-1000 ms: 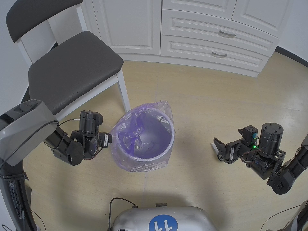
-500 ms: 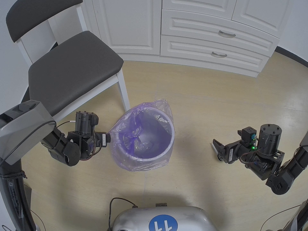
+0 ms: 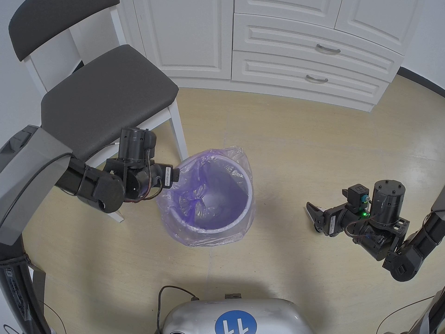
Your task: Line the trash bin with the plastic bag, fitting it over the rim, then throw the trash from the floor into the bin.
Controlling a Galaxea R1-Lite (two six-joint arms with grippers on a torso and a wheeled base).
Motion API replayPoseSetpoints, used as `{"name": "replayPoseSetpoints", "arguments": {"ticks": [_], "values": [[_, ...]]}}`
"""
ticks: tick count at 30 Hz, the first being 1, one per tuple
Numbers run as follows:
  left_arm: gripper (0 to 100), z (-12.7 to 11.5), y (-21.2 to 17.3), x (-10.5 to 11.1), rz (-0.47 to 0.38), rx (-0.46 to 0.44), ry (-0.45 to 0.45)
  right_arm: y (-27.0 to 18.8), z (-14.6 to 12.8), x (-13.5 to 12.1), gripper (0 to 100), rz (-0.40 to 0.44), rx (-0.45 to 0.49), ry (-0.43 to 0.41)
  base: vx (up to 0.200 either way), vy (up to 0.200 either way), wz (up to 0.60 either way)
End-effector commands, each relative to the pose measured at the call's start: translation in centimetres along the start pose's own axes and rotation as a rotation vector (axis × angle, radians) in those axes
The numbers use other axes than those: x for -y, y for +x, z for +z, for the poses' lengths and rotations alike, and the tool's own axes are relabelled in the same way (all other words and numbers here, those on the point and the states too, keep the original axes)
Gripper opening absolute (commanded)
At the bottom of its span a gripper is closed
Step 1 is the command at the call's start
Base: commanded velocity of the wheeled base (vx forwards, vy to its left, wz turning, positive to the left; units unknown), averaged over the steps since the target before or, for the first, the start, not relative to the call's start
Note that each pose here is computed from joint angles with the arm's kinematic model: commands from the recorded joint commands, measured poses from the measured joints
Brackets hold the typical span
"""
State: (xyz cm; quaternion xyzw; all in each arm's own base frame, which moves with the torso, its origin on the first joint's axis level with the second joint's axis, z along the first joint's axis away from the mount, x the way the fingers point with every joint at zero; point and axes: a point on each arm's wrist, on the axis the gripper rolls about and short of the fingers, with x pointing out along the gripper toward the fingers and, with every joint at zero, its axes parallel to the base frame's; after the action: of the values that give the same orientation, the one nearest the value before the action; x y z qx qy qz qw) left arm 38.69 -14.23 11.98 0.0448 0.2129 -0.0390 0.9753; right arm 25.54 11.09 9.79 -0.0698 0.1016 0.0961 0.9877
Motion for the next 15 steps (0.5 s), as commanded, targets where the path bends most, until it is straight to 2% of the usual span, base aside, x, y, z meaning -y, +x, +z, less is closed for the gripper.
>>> {"name": "replayPoseSetpoints", "arguments": {"ticks": [1,8,11,15], "values": [[100,0.2,2.8,2.2,-0.024,-0.040,0.027,0.2,-0.1,0.1,100,-0.004,-0.005,0.000,0.000,0.000,0.00],[100,-0.7,5.2,3.4,-0.028,-0.113,0.056,0.3,-0.1,0.3,100,-0.011,-0.005,0.002,0.000,0.000,0.00],[100,-1.4,5.8,3.8,-0.025,-0.124,0.062,0.3,-0.2,0.4,100,-0.011,-0.006,0.002,0.000,0.000,0.00],[100,-1.1,6.5,3.7,-0.019,-0.112,0.056,0.5,-0.4,0.4,100,-0.012,-0.012,0.001,0.000,0.000,0.00]]}}
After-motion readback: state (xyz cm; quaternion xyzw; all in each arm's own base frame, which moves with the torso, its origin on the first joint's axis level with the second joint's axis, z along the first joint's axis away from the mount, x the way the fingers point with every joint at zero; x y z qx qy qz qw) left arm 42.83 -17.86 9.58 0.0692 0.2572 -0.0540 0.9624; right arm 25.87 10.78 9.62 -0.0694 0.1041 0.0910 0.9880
